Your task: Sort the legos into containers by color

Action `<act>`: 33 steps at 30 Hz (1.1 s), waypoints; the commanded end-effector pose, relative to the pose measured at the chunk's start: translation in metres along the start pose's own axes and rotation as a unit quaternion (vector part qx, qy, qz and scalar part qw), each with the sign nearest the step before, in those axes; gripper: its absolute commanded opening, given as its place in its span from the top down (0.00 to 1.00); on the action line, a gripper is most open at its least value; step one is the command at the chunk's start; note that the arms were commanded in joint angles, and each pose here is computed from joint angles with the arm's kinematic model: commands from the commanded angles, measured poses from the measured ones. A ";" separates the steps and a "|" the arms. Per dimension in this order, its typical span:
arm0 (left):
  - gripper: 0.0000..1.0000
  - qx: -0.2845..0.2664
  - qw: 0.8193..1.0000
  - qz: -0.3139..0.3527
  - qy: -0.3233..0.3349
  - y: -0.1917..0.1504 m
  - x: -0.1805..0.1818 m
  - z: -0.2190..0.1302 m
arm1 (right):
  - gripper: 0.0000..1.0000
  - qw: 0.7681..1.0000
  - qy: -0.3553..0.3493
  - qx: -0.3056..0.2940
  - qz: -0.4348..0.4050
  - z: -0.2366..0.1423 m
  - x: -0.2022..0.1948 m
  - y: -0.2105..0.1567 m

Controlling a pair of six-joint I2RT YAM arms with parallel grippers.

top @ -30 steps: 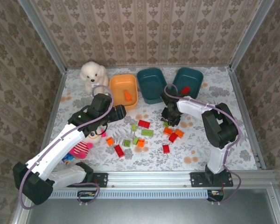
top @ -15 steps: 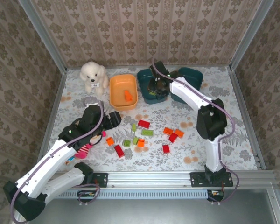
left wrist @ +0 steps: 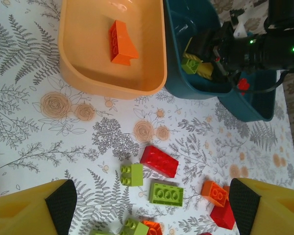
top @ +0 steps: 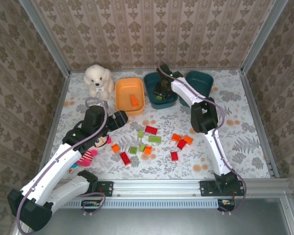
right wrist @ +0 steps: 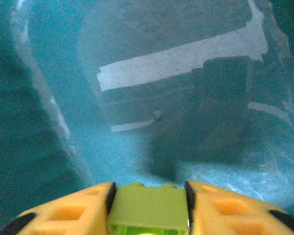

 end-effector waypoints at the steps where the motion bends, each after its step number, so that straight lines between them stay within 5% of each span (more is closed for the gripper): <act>1: 0.15 0.007 0.999 -0.008 -0.030 0.004 -0.010 -0.001 | 0.49 1.000 0.012 0.015 -0.006 -0.010 0.002 0.001; 7: 0.15 0.011 0.999 -0.011 -0.032 0.009 -0.011 0.001 | 0.35 0.999 0.030 -0.022 -0.039 -0.049 0.013 0.015; 16: 0.16 0.027 0.999 -0.010 0.013 0.016 -0.008 -0.003 | 0.36 0.979 0.092 -0.140 -0.112 -0.173 0.044 0.033; 24: 0.17 0.063 0.997 -0.013 0.048 0.007 0.001 0.002 | 0.37 0.931 0.237 -0.210 -0.182 -0.249 0.054 -0.034; 33: 0.18 0.106 0.990 -0.017 0.091 -0.005 0.014 0.014 | 0.34 0.898 0.355 -0.163 -0.201 -0.277 0.026 -0.141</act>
Point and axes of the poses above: each hand's point on the last joint's axis, 136 mm out from that joint toward the fingers, its own z axis out along the fingers, its own x axis along the line the jaws close on, y = z × x, the point moved 6 cm from there along -z, back along the fingers, and after that the axes turned 14 degrees about -z, right-handed, at the moved point
